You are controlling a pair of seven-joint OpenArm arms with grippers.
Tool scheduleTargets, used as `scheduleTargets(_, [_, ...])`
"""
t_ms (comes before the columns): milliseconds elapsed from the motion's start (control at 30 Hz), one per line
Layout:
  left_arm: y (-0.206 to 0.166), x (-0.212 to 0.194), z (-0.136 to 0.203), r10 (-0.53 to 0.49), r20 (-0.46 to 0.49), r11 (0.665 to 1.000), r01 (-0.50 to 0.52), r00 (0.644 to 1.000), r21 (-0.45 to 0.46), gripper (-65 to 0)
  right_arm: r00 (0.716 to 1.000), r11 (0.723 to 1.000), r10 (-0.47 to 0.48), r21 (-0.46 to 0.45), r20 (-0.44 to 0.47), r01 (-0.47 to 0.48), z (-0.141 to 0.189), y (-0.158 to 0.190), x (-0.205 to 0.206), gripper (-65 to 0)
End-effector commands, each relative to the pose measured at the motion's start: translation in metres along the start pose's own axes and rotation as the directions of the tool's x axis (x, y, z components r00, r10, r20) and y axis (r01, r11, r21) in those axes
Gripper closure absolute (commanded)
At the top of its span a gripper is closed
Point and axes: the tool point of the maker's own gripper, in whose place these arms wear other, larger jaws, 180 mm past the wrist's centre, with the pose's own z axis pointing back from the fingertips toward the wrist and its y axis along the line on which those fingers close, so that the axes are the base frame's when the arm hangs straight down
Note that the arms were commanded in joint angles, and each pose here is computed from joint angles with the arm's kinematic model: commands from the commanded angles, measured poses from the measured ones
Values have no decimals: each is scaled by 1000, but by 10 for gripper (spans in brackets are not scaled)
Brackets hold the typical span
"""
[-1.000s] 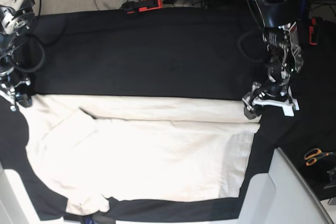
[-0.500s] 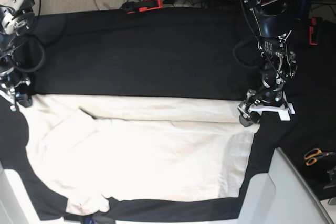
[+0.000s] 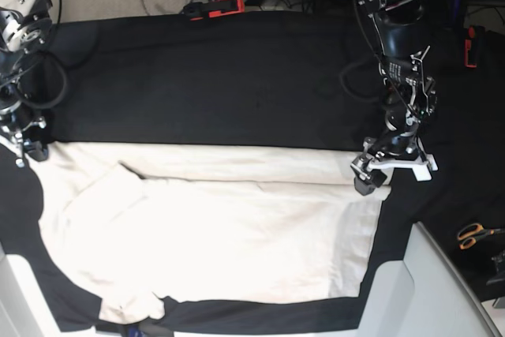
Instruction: Fold the T-shirt properly
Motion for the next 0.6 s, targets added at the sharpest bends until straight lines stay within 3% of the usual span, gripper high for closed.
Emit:
scheduleTargets(0, [10, -20, 1, 0, -84, 999, 3, 996, 39, -533, 1000, 1000, 14, 18, 21, -15, 0, 9, 13, -5])
scheduleTargets(67, [13, -24, 1, 7, -94, 999, -2, 996, 47, -464, 1000, 1000, 15, 18, 23, -16, 0, 9, 14, -5])
scheduleTargets(267, [10, -27, -3, 19, -104, 999, -14, 994, 46, -155, 1000, 1000, 15, 18, 23, -16, 0, 9, 14, -5])
scheduleTargets(333, [10, -27, -3, 19, -104, 999, -15, 994, 45, -114, 1000, 1000, 15, 18, 23, -16, 0, 9, 14, -5])
scheduleTargets(500, [10, -26, -3, 22, -102, 999, -17, 995, 50, -100, 1000, 1000, 16, 16, 23, -16, 1, 8, 15, -5])
scheduleTargets(567, [11, -27, -3, 23, -104, 999, -18, 994, 51, -43, 1000, 1000, 17, 15, 23, -18, 1, 8, 15, -5])
